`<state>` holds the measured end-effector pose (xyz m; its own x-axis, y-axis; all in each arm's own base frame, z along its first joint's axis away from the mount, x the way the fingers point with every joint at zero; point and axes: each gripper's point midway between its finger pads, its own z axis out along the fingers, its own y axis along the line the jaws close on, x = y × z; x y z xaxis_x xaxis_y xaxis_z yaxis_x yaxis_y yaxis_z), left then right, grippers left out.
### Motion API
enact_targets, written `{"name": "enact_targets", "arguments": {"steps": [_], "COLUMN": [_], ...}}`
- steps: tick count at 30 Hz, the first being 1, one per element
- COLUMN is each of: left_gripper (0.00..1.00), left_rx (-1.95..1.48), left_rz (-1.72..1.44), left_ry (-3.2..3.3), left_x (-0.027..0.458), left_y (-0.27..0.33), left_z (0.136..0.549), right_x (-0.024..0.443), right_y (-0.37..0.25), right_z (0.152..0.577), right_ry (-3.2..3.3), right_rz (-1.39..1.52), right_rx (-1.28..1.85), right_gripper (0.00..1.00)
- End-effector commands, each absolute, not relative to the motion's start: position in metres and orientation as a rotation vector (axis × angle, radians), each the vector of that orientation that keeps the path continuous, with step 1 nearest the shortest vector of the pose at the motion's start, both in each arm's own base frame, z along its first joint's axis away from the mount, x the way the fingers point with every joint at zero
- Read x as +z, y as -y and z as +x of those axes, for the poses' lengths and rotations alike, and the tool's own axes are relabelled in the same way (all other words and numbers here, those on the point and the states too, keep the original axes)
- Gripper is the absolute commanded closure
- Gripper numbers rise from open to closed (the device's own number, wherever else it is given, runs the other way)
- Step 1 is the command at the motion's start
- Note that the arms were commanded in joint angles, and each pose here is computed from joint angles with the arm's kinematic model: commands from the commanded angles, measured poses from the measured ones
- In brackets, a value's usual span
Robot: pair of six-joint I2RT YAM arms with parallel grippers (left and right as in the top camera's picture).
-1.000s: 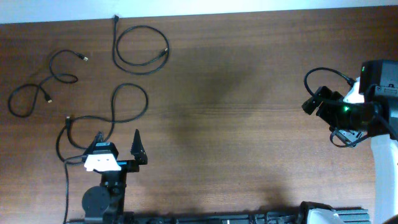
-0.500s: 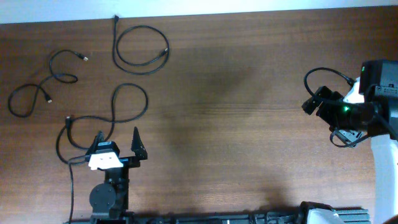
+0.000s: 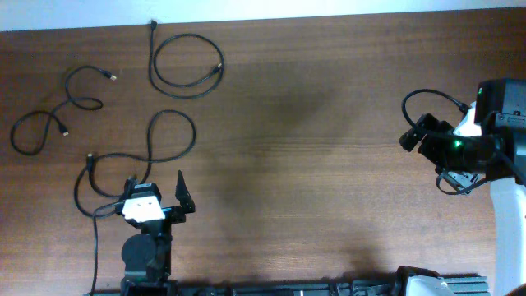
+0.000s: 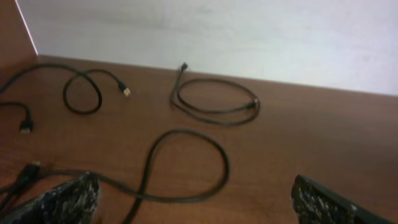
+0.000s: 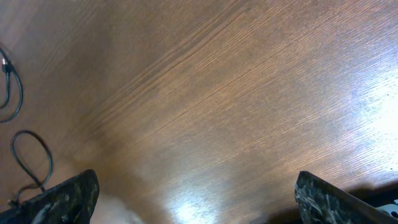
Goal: Untangle cables
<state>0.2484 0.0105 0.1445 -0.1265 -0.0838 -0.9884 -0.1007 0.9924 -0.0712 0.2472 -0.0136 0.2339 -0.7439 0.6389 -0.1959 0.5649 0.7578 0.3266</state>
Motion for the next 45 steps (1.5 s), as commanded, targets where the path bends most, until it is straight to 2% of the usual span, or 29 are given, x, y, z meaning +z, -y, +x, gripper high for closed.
{"name": "enact_targets", "arguments": {"steps": [1,9,17,45], "left_gripper": [0.01,0.01,0.01,0.01], "left_rx": [0.019,0.007,0.02,0.034], "left_rz": [-0.11,-0.112,0.053,0.051], "left_ry": [-1.722,-1.631,-1.646,-1.647], "left_x": [0.139,0.16,0.157,0.157], "left_y": [-0.008,-0.007,0.008,0.005], "left_z": [0.249,0.245,0.246,0.246], "right_x": [0.231,0.231,0.231,0.231], "right_y": [0.017,0.017,0.017,0.017], "right_z": [0.246,0.246,0.246,0.246], "right_ry": [-2.663,-2.663,-2.663,-2.663], "right_rz": [0.942,0.942,0.942,0.942], "right_rx": [0.33,0.33,0.33,0.33], "right_gripper": [0.01,0.01,0.01,0.01]}}
